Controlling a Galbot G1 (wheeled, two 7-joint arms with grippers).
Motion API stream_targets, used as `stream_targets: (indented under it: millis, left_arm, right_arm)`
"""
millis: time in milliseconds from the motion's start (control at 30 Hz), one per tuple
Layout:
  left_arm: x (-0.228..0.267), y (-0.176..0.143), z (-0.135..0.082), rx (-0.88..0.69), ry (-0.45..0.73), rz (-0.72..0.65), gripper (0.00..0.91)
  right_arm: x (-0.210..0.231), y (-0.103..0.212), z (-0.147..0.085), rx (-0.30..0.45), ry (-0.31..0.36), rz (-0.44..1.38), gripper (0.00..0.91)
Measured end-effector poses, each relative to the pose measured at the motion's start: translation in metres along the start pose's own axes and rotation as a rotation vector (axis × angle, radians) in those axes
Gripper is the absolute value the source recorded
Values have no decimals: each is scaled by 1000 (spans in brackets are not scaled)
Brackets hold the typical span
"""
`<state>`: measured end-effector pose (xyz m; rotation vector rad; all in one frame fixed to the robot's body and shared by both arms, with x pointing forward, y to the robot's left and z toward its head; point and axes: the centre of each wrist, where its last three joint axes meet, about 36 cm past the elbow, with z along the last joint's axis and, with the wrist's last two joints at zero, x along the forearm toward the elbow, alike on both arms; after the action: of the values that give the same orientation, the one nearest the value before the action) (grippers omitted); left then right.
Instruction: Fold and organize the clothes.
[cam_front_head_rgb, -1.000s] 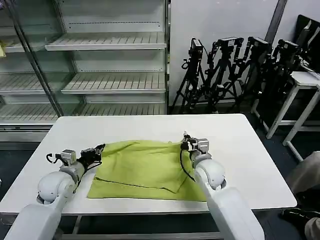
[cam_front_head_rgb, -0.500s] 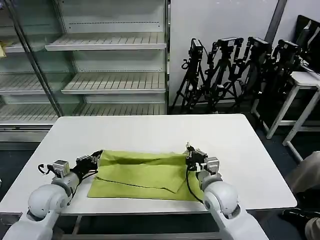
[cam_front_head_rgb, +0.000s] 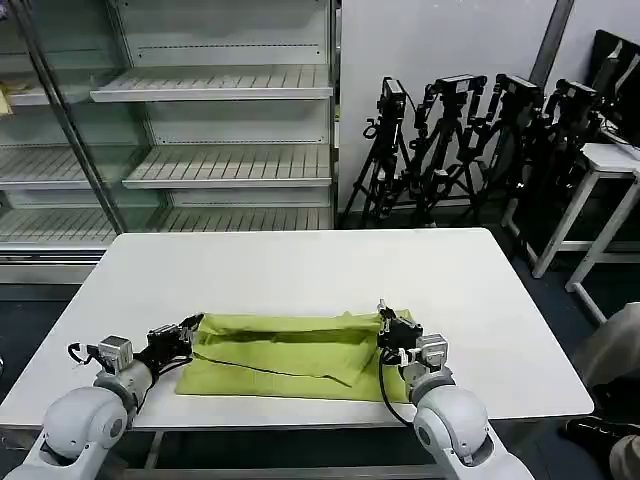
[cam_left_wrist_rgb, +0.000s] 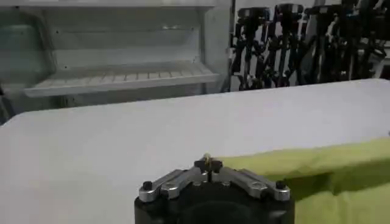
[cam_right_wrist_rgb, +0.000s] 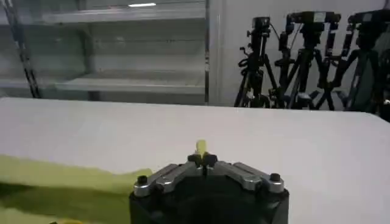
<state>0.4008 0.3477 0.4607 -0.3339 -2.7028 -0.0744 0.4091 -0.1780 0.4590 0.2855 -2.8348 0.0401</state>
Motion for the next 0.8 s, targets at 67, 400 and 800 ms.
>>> stream_targets:
  millis: [67,400,800]
  left_arm:
    - [1,0,3,-3,13,1,20]
    - [0,4,10,-36,54,-6,20]
    - [6,-1,11,-59,51,-9,907]
  right_arm:
    - [0,-1,2,4,7,2,0]
    - [-1,-5,14,32,47,11,40]
    - [10,-6,19,57,58,-14,907]
